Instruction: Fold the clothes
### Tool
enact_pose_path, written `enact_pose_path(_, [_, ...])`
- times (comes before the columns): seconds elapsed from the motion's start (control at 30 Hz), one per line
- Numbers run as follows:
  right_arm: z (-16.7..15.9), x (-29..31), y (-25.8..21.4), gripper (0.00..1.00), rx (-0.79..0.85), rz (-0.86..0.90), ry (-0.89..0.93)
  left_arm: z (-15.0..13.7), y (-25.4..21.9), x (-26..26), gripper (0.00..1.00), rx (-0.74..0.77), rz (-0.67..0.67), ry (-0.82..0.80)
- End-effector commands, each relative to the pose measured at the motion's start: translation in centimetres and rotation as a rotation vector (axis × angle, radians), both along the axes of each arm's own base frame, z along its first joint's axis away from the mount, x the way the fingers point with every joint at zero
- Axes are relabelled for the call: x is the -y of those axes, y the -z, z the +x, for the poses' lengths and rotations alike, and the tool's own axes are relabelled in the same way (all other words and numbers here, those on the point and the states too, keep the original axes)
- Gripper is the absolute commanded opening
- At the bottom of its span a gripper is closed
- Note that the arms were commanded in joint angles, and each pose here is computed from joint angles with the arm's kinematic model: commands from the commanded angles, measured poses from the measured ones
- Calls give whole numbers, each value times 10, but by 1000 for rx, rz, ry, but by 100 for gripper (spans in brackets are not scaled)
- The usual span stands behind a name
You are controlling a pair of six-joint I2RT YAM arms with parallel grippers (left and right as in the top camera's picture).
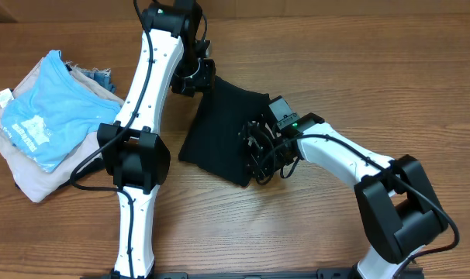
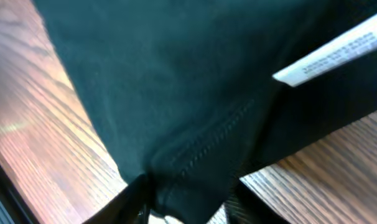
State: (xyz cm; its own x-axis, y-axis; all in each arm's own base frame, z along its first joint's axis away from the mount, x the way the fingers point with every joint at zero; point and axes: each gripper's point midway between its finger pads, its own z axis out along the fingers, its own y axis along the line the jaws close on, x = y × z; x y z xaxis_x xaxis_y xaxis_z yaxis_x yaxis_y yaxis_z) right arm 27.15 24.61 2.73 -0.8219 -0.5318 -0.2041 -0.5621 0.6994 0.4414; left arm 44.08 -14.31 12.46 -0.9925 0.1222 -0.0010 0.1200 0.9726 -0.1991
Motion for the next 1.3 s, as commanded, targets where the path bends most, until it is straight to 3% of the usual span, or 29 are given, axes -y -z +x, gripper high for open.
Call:
enact_pose_path(0.0, [16, 7, 5, 15, 76, -54, 12, -4, -8, 3, 51, 7, -17, 21])
enact_pose_path(0.1, [33, 19, 3, 4, 118, -102, 50, -4, -8, 3, 51, 5, -17, 21])
enact_pose_path(0.33, [52, 22, -28, 6, 149, -95, 62, -4, -7, 2, 54, 7, -12, 23])
enact_pose_path(0.43, [58, 31, -26, 25, 166, -137, 93, -4, -7, 2, 55, 8, -13, 32])
enact_pose_path(0.6, [103, 62, -41, 54, 210, -169, 362, -4, -6, -7, 56, 15, 37, 54])
enact_pose_path(0.67, [112, 60, -50, 59, 198, -89, 383, -1, -6, -8, 59, 26, 44, 53])
enact_pose_path(0.77, [117, 50, -58, 61, 183, 9, 392, 4, -6, -8, 64, 47, 44, 53])
enact_pose_path(0.9, [118, 74, -50, 63, 181, -81, 430, 5, -6, -7, 68, 59, 43, 82])
enact_pose_path(1.07, [121, 36, -72, 64, 142, 158, 393, 11, -6, -6, 70, 84, 38, 88])
enact_pose_path(1.27, [152, 25, -62, 50, 177, 134, 611, 12, -6, -5, 70, 88, 33, 88])
